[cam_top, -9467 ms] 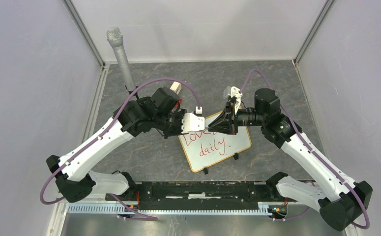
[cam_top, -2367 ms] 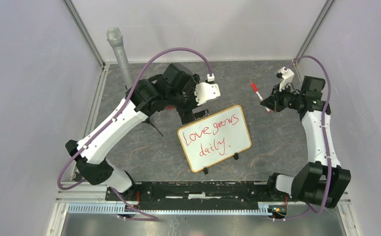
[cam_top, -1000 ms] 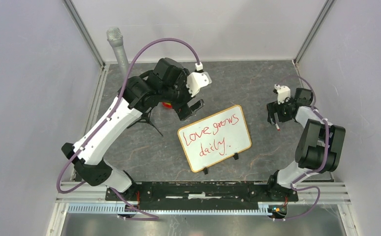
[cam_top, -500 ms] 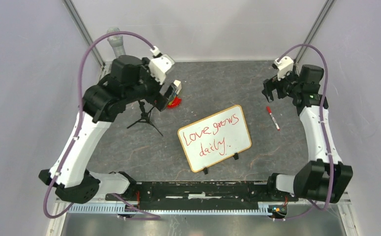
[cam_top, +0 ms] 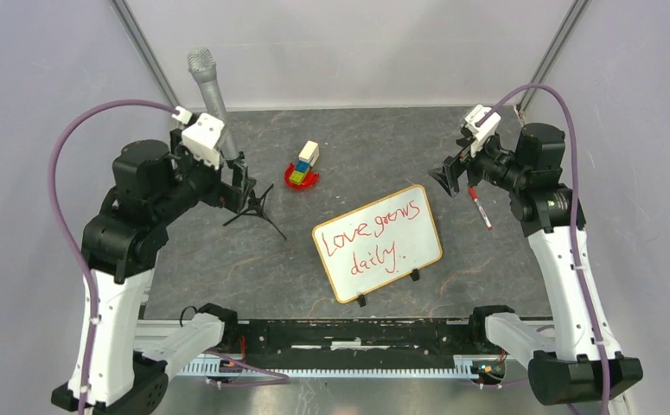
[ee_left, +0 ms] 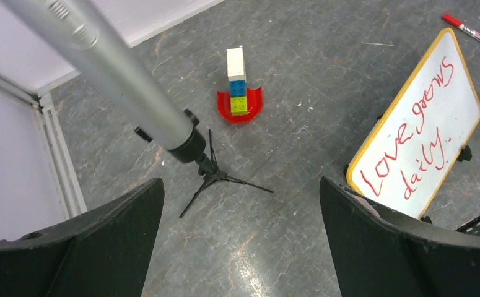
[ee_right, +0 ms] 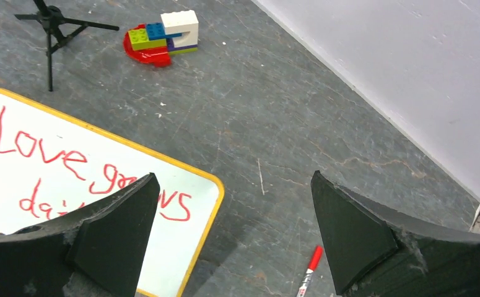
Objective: Write a sentence on the whiteboard
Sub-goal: Reset both arms
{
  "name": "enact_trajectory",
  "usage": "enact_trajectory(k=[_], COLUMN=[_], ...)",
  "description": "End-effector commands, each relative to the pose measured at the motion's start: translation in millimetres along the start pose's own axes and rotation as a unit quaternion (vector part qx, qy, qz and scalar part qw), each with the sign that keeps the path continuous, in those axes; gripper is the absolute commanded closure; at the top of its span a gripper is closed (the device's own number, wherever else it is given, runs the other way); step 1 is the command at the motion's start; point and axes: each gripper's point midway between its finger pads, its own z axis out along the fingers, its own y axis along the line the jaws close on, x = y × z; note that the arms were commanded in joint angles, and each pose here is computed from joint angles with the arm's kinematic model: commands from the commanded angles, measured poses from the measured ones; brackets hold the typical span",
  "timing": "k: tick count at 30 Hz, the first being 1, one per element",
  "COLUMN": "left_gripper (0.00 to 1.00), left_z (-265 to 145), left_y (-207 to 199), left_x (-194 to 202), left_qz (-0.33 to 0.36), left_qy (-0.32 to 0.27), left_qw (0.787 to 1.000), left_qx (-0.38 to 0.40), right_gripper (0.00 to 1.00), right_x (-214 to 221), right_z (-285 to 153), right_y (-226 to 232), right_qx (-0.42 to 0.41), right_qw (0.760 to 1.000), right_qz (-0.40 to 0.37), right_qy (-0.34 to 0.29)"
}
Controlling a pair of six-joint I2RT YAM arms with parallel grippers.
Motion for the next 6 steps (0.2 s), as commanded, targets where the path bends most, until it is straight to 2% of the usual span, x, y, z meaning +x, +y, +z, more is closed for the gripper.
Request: enact_trajectory(k=[1, 6], left_gripper=[0.0, 0.0], left_z=[-8, -17], left_y=[3, 14], left_x=[-1, 6], left_qz=[-0.049, -0.068], left_qy=[-0.031, -0.039], left_qw=[0.998, 0.996], left_qx=[-0.013, -0.047], right_gripper=[0.02, 0.02], right_x=[-9, -8], right_z=[-11, -14], right_y=[14, 19], right_qx=[-0.01, -0.01], right_qw=[1.0, 1.0], right_qz=[0.011, 0.009], right_qy=[-0.011, -0.012])
